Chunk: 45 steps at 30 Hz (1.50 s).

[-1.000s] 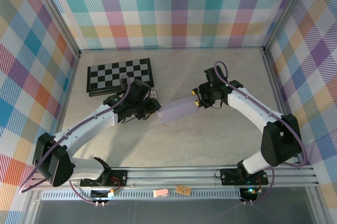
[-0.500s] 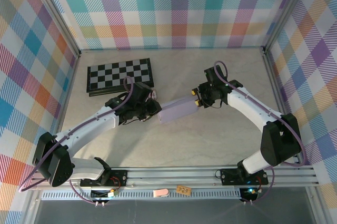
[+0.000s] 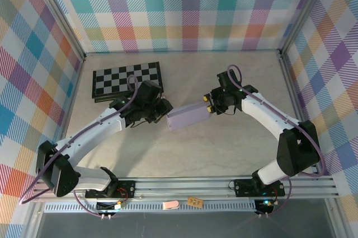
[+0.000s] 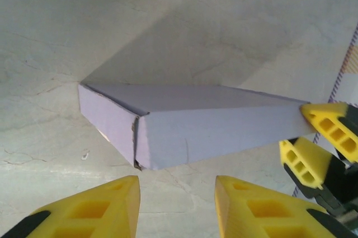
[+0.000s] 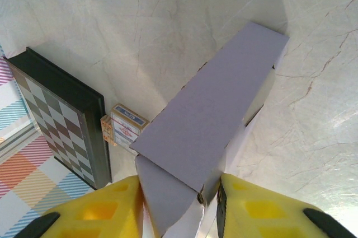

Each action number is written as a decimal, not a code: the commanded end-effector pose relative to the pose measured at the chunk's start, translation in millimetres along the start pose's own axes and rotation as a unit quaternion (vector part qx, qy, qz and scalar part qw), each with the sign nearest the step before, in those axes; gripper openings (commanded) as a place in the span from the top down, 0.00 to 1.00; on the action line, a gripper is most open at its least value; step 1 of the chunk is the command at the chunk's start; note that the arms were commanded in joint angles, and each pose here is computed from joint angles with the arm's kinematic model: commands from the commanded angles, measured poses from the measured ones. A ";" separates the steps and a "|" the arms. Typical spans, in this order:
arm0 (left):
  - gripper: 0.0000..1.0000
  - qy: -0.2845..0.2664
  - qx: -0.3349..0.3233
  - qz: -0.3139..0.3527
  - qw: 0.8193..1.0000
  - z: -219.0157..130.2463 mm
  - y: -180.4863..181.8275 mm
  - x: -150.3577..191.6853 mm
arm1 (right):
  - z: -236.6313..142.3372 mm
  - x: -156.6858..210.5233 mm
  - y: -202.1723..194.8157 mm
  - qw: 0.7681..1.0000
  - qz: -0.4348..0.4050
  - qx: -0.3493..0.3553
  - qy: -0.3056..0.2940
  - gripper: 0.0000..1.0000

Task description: Fold the paper box

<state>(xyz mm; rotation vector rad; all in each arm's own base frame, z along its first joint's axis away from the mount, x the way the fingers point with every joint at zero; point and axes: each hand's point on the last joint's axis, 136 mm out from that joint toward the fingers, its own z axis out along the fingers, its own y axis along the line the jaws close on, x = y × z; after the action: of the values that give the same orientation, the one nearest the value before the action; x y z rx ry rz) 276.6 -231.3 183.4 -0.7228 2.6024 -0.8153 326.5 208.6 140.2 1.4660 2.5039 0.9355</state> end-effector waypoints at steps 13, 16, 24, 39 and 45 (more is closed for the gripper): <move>0.78 0.043 -0.063 -0.039 0.996 43.9 49.3 15.4 | 15.2 -3.6 -44.8 0.996 0.005 0.091 -0.006 0.66; 0.80 0.041 -0.069 -0.034 0.996 44.4 57.2 16.7 | 16.0 -3.2 -47.5 0.996 0.004 0.094 -0.005 0.67; 0.85 0.042 -0.084 -0.017 0.995 45.9 69.7 18.5 | 14.4 -5.8 -50.0 0.995 -0.013 0.102 -0.001 0.61; 0.92 0.051 -0.083 -0.011 0.995 49.6 67.2 19.9 | -26.0 -1.9 -2.6 0.989 -0.150 -0.005 0.009 0.35; 0.93 0.051 -0.083 -0.009 0.995 48.9 67.5 20.0 | -26.6 -13.0 -9.9 0.992 -0.125 -0.013 0.002 0.49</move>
<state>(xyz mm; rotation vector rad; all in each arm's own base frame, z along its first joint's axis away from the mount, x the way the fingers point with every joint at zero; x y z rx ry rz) 278.3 -237.9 148.4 -0.7196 2.6326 -0.8735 314.8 187.3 151.1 1.1041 2.6155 0.8969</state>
